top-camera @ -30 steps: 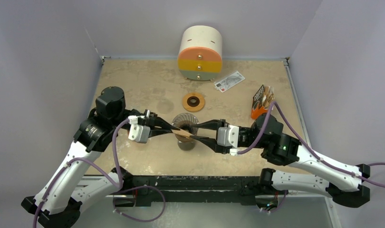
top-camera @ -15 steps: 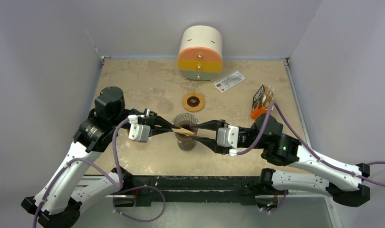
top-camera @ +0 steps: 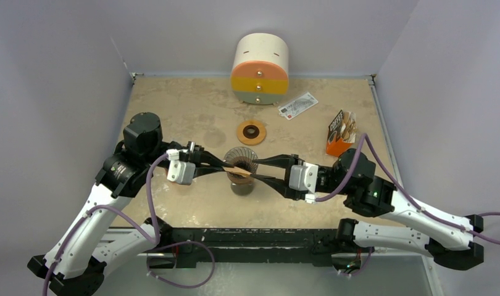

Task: Place the coffee filter in the dripper
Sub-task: Place the coffee filter in the coffee dripper.

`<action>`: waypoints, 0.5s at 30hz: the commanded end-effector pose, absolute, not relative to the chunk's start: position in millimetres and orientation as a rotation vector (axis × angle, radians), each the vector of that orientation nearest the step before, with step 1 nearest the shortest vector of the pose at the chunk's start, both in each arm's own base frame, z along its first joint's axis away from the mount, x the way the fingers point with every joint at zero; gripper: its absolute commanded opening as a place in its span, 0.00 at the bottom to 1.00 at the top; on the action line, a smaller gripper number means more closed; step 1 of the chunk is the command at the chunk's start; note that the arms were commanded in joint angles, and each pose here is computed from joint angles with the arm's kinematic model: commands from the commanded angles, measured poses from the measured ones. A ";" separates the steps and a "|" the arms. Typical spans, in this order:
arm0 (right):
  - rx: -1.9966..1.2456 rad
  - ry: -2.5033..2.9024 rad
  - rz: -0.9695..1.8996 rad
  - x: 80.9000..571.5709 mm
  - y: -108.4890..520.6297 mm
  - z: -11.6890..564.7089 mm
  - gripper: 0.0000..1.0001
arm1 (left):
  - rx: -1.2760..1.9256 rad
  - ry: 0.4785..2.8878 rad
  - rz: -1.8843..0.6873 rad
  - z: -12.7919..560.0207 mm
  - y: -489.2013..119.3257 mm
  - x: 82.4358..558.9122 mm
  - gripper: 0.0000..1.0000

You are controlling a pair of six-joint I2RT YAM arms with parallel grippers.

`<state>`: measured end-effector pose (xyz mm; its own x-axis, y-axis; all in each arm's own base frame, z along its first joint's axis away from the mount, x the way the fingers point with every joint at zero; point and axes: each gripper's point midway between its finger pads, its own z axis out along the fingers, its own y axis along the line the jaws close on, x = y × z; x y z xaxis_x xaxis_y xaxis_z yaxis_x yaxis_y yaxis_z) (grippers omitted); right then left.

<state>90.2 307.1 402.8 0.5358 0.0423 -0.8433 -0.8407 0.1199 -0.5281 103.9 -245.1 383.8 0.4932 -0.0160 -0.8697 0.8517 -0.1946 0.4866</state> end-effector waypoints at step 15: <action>-1.272 0.755 0.779 87.8 314.1 409.8 0.38 | 1.575 0.715 -0.935 388.1 -244.7 101.2 0.00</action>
<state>91.4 312.1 398.4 0.5298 0.0380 -0.8473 -0.8447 0.1141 -0.5230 103.9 -245.1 383.8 0.4932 -0.0161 -0.8698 0.8517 -0.1945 0.4866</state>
